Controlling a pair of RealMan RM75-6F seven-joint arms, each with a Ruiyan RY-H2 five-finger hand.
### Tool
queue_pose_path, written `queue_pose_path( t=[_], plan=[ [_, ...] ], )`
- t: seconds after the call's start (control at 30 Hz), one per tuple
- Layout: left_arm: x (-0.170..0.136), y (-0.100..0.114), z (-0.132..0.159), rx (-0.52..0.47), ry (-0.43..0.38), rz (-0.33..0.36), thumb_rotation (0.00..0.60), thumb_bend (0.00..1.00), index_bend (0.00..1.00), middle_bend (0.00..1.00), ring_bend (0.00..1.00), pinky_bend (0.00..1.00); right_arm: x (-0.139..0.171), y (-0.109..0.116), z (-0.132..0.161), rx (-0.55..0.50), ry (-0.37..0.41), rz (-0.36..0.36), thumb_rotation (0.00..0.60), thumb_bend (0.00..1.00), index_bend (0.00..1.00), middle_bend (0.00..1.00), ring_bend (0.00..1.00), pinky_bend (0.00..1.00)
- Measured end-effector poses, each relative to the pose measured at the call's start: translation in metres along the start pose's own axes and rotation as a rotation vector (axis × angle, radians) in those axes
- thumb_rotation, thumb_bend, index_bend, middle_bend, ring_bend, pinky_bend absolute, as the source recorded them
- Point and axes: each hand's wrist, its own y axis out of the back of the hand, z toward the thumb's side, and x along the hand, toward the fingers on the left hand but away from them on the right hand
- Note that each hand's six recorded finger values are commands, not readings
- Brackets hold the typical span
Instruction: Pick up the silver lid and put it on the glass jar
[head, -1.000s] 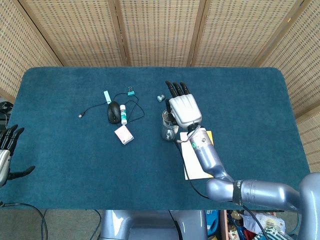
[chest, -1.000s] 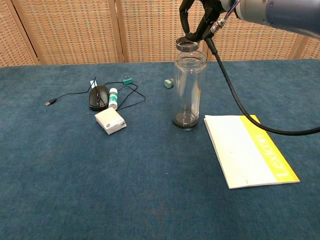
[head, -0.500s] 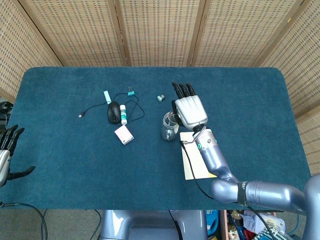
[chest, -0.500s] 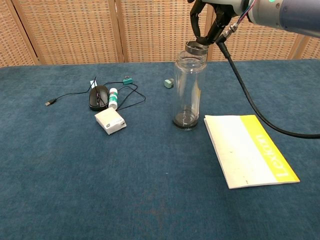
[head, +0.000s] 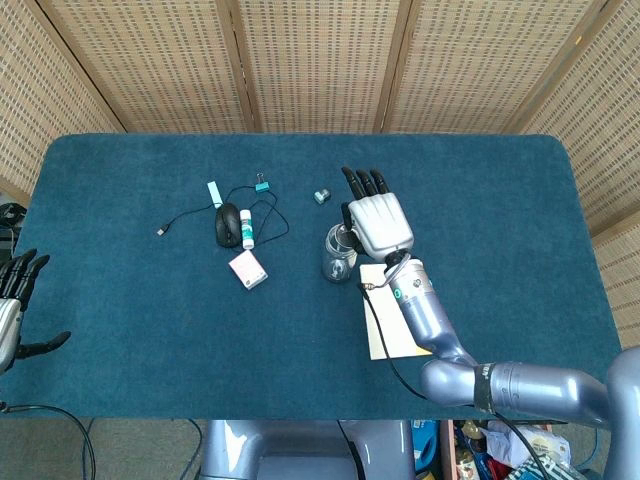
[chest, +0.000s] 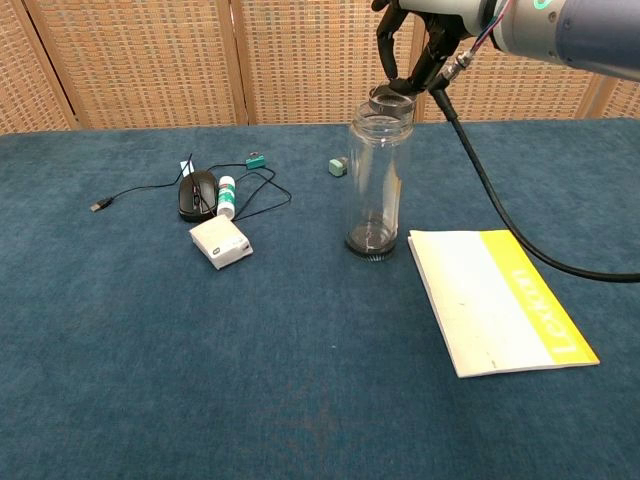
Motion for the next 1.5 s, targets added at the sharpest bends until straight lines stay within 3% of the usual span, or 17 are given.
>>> queue_pose_path(
  t=[0.13,0.23,0.53,0.77,0.87,0.93,1.1,1.27,1.5],
  plan=[
    [0.0,0.0,0.0,0.001,0.0,0.001,0.6,0.05,0.0,0.0,0.0,0.0,0.001,0.0,-0.001,0.013,0.002,0.003,0.6,0.36,0.06,0.0,0.0,0.0],
    [0.0,0.001,0.0,0.0,0.001,0.002,0.6,0.05,0.0,0.0,0.0,0.0,0.002,0.001,-0.001,0.013,-0.001,0.001,0.6,0.3,0.0,0.0,0.0,0.0],
    [0.0,0.001,0.001,-0.001,-0.004,0.001,0.6,0.05,0.0,0.0,0.0,0.0,0.008,0.009,0.004,-0.007,0.018,-0.021,0.6,0.3,0.0,0.0,0.0,0.0],
    [0.0,0.002,-0.001,-0.007,0.0,0.002,0.6,0.05,0.0,0.0,0.0,0.0,0.021,0.028,0.0,-0.024,0.03,-0.053,0.6,0.3,0.0,0.0,0.0,0.0],
    [-0.001,0.002,-0.001,-0.008,-0.004,0.001,0.6,0.05,0.0,0.0,0.0,0.0,0.035,0.034,-0.011,-0.022,0.037,-0.06,0.6,0.4,0.06,0.0,0.0,0.0],
    [-0.001,0.002,0.0,-0.006,-0.006,0.001,0.6,0.05,0.0,0.0,0.0,0.0,0.043,0.035,-0.017,-0.018,0.049,-0.063,0.6,0.52,0.15,0.0,0.0,0.0],
    [-0.002,0.001,0.003,0.002,-0.013,-0.001,0.6,0.05,0.0,0.0,0.0,0.0,0.065,0.022,-0.029,0.003,0.1,-0.028,0.6,0.7,0.23,0.0,0.0,0.0],
    [-0.002,-0.001,0.006,0.01,-0.017,0.0,0.6,0.05,0.0,0.0,0.0,0.0,0.072,0.003,-0.034,0.045,0.121,0.029,0.6,0.78,0.24,0.0,0.0,0.0],
    [-0.001,-0.004,0.006,0.016,-0.009,-0.009,0.6,0.05,0.0,0.0,0.0,0.0,0.066,-0.009,-0.029,0.082,0.116,0.053,0.6,0.81,0.24,0.0,0.0,0.0]
  ],
)
